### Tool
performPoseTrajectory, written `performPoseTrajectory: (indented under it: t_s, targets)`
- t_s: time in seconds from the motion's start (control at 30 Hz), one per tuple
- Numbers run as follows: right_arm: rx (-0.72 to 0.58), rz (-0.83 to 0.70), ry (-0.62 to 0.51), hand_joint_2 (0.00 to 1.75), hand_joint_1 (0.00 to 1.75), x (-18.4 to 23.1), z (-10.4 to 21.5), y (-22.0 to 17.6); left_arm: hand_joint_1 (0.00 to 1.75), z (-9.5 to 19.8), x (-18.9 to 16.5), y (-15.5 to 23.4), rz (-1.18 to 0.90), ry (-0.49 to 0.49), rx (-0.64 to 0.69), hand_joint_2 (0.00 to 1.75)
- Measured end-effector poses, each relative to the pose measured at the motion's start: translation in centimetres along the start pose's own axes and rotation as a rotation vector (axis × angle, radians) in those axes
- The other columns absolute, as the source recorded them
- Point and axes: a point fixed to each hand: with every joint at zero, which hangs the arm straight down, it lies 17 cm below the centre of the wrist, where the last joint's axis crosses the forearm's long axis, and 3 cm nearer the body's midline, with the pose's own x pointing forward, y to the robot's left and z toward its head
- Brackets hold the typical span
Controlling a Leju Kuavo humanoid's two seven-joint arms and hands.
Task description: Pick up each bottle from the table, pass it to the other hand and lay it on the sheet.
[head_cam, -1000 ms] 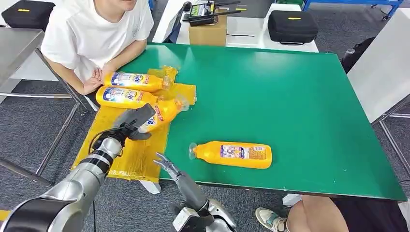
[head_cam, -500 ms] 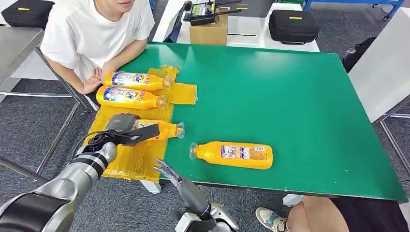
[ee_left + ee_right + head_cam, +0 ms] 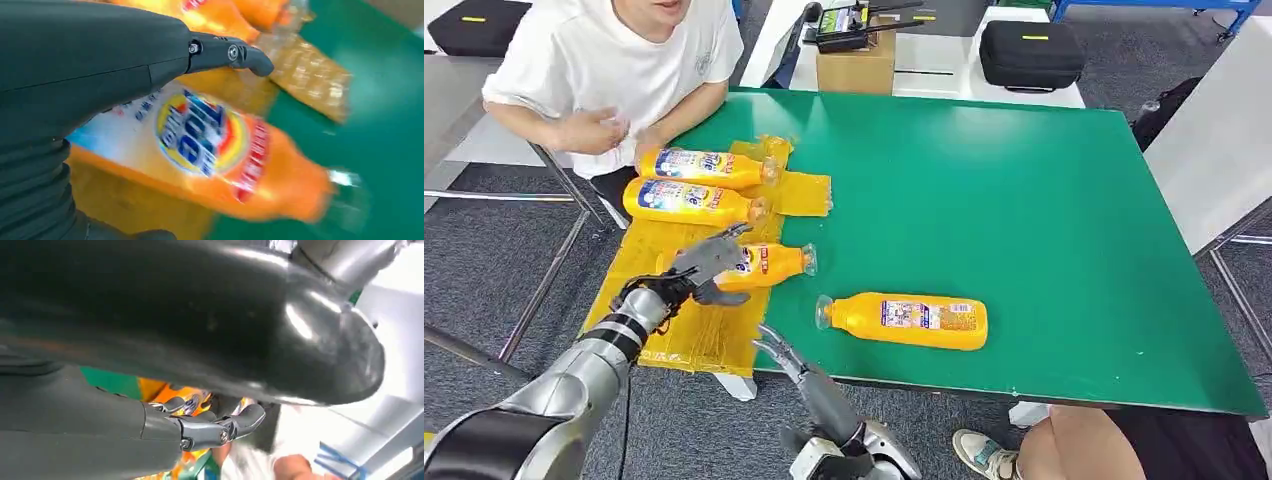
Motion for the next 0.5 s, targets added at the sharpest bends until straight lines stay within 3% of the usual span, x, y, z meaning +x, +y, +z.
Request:
performPoseTrajectory:
  t_s: [0.27, 0.5]
  targets:
    - [-0.05, 0.046, 0.01, 0.0, 0.0, -0.6, 0.6, -1.5, 0.0, 0.7, 3.9, 2.4, 0.214, -0.168, 0.138, 1.75]
    - [-0.049, 0.056, 0.011, 0.0, 0.0, -0.8, 1.0, -1.8, 0.0, 1.2, 5.2, 3.2, 0.208, -0.215, 0.171, 1.75]
